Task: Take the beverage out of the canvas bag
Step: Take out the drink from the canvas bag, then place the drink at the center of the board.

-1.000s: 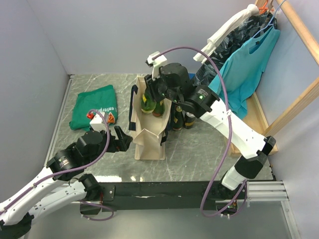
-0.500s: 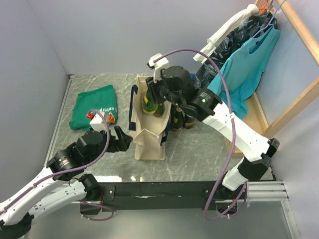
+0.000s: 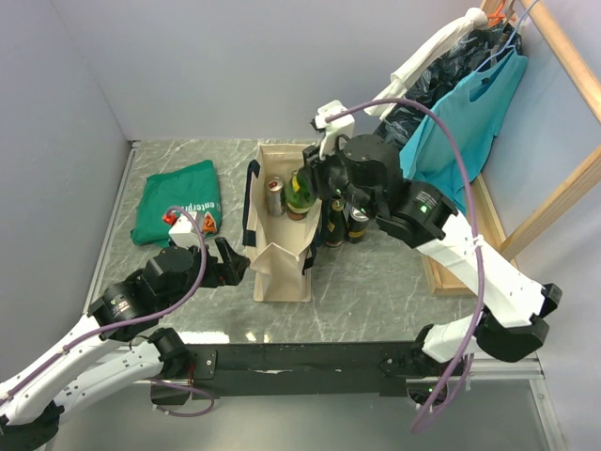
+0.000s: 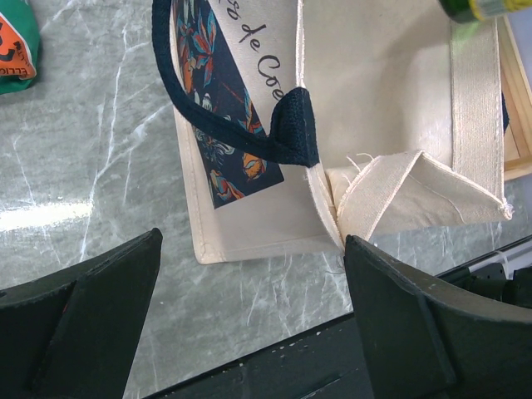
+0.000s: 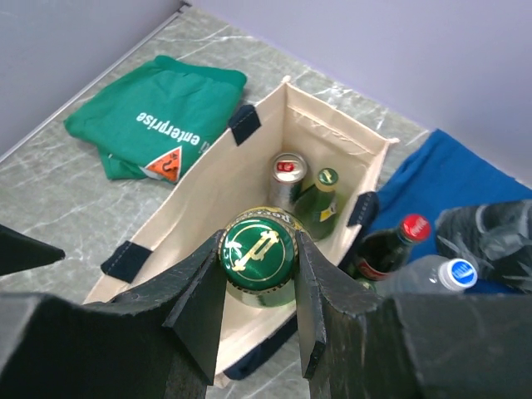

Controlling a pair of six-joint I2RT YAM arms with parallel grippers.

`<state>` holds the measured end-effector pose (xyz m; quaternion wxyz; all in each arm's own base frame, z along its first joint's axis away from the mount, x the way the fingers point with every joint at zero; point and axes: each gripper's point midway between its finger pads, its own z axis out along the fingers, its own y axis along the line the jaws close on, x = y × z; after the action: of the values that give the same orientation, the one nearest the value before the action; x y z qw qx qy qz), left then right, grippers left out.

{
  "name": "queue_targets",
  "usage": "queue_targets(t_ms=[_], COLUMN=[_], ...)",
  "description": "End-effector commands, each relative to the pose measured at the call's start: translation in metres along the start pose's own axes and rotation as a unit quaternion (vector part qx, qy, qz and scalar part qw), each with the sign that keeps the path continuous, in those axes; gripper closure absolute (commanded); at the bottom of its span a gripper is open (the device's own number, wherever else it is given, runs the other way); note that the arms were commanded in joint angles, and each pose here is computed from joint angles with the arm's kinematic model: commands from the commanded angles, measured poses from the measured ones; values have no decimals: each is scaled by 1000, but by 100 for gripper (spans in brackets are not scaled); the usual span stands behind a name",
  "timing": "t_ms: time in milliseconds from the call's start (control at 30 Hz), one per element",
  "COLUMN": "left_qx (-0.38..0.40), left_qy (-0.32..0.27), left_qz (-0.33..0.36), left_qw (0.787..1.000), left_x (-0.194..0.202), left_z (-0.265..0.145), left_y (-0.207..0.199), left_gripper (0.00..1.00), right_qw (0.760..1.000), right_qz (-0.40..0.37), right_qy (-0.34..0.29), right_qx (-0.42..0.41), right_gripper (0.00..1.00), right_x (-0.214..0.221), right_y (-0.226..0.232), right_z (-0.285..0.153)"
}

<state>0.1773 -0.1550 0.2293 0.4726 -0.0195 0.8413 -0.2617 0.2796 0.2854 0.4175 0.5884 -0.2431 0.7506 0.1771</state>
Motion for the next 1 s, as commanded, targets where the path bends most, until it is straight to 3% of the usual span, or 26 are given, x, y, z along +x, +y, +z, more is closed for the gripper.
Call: queue_targets(t_ms=[0,567,967], left_qx=[5,4,0], left_qy=[-13,-8,-17], left_qz=[-5,-3,-11], left_qw=[1000,1000,1000], left_x=[-8,-6,-9], left_z=[-3,-1,-5], left_y=[-4,-5,-1], left_gripper=[4,4,4], right_qw=[987,982,981], right_qz=[45,60,75], right_qy=[-151,-160,-132], right_qx=[22,78,121], right_gripper=[100,100,100], right_x=[-80,-60,-11], right_y=[-19,-52,-71], right_z=[-43,-84,-94])
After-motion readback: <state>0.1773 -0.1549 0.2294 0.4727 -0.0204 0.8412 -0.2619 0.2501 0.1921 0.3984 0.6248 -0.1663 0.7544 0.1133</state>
